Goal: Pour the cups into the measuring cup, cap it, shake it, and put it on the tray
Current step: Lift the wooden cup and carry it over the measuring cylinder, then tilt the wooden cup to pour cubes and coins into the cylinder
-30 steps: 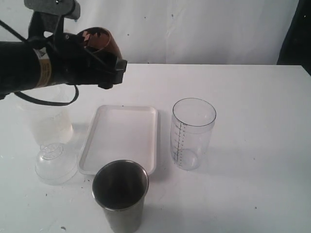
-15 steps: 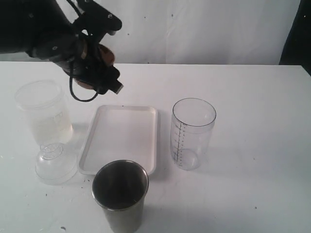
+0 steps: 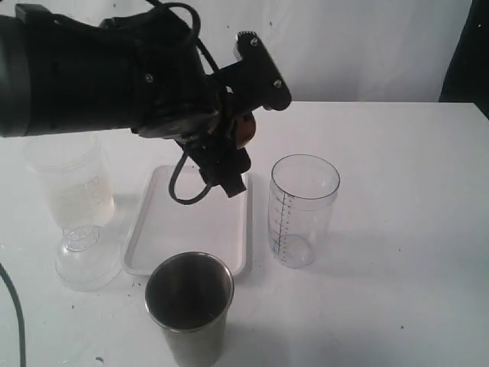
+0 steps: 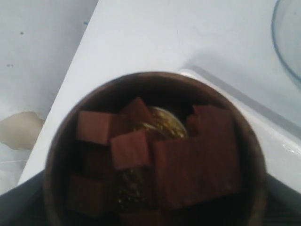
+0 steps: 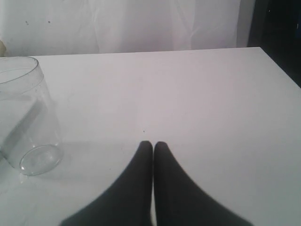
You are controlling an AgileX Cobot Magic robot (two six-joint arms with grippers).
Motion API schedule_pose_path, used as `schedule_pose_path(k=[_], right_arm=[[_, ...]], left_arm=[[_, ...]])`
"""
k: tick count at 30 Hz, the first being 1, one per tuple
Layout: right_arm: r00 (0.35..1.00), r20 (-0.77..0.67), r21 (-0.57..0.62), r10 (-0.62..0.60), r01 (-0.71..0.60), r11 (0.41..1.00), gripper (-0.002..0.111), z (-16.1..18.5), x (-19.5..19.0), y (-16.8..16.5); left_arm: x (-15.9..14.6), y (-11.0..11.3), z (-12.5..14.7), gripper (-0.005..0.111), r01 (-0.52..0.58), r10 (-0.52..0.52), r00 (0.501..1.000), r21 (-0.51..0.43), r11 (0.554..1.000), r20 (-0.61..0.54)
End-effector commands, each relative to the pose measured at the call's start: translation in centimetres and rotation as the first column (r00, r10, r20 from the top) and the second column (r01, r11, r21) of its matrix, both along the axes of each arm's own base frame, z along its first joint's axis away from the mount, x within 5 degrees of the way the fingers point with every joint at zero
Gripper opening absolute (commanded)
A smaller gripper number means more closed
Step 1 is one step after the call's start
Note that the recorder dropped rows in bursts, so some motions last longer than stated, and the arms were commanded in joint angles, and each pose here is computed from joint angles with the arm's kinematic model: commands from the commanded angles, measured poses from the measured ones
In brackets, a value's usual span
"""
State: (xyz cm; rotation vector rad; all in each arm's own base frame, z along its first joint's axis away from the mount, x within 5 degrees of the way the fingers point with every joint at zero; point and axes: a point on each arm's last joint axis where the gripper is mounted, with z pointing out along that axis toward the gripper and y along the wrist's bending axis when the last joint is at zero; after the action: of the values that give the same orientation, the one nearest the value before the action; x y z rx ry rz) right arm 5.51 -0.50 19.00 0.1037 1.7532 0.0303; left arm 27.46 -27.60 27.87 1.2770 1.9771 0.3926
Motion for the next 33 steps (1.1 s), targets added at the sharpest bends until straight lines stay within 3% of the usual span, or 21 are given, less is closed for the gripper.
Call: schedule_pose_path(k=[1,6,12,23,28,33], right_arm=[[1.0,0.001,-0.001,0.001,-0.001,1.0,0.0,-0.1,0.0,0.0],[1.0,0.001,-0.001,0.001,-0.001,1.0,0.0,-0.1,0.0,0.0],[1.0,0.001,-0.001,0.001,-0.001,1.0,0.0,-0.1,0.0,0.0],[1.0,0.001,-0.001,0.001,-0.001,1.0,0.0,-0.1,0.0,0.0],[1.0,0.001,-0.001,0.001,-0.001,1.0,0.0,-0.1,0.0,0.0],[1.0,0.001,-0.001,0.001,-0.001,1.0,0.0,-0.1,0.0,0.0]], left_arm=[[-0.3,-2.1,1.2,0.0,0.033,-0.034,0.997,0.01,0.999,0.067],[0.1,-4.1,0.7,0.0,-0.011,-0.006,0.993,0.143,0.99,0.115],[-0.3,-6.1,-0.4,0.0,-0.042,-0.024,0.979,0.318,0.947,0.201],[-2.0,-8.1,-0.6,0.0,-0.001,-0.14,0.944,0.426,0.905,0.3],[-1.6,-8.0,-1.7,0.0,-0.078,-0.153,0.926,0.571,0.817,0.345],[-1.3,-8.3,-2.7,0.0,-0.083,-0.167,0.921,0.595,0.799,0.353]])
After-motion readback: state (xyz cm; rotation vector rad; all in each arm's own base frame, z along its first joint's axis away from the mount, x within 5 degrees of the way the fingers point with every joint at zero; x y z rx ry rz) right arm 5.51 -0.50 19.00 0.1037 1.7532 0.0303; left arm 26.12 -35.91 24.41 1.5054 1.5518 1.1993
